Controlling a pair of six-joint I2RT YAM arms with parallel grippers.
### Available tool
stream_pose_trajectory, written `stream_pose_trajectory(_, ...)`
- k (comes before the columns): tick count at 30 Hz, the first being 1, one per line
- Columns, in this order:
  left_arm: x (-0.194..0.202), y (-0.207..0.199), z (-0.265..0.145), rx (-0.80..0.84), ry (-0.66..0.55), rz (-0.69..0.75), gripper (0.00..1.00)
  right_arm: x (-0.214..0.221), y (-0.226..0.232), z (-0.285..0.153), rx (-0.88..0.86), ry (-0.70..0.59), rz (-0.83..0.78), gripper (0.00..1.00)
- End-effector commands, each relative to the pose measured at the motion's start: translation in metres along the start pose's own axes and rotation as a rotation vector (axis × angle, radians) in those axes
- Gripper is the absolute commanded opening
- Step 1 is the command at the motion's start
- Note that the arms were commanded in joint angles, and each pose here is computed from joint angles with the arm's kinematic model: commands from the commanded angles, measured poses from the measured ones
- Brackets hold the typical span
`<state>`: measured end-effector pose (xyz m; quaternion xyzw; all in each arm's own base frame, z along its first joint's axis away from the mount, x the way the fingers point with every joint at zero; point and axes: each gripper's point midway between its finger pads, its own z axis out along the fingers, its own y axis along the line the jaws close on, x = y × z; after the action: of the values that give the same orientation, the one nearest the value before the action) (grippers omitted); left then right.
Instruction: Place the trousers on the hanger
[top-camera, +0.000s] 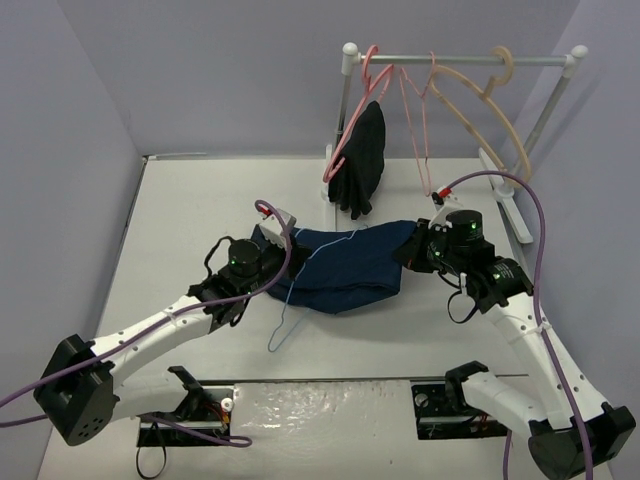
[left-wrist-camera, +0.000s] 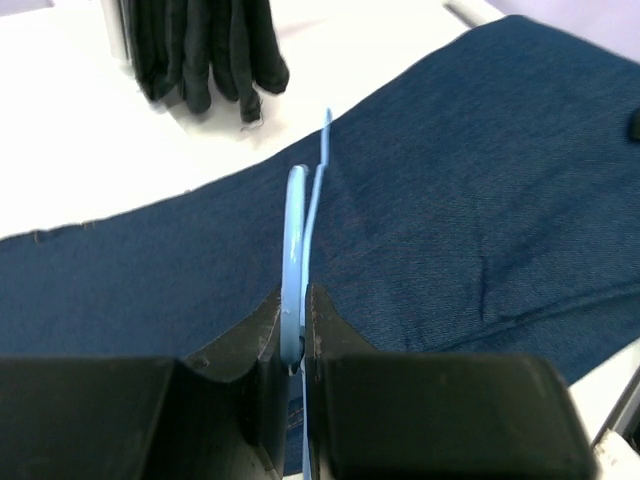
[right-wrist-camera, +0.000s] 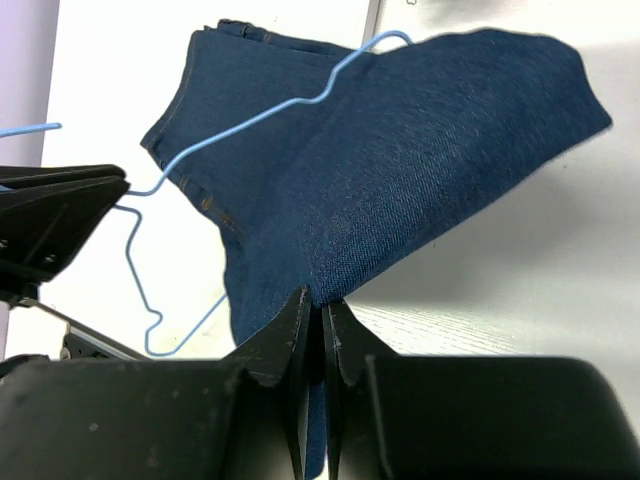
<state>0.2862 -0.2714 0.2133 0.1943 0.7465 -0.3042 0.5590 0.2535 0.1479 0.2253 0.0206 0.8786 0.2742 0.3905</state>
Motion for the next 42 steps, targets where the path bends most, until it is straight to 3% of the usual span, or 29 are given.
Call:
stream_pose_trajectory(1,-0.056,0.005,0.005,-0.138,-0.185,-0.070,0.00,-0.026,0.020,-0.009,-0.062,-0.080,-0.017,0.00)
stream_pose_trajectory(14,-0.075,0.025,0.007,-0.374,-0.214,-0.261,0.00,-0.025,0.032,-0.019,-0.117,-0.087,-0.018,0.00)
stream_pose_trajectory(42,-0.074,0.013,0.038,-0.528,-0.156,-0.342,0.00,-0.053,0.067,-0.054,-0.228,-0.190,-0.035,0.00)
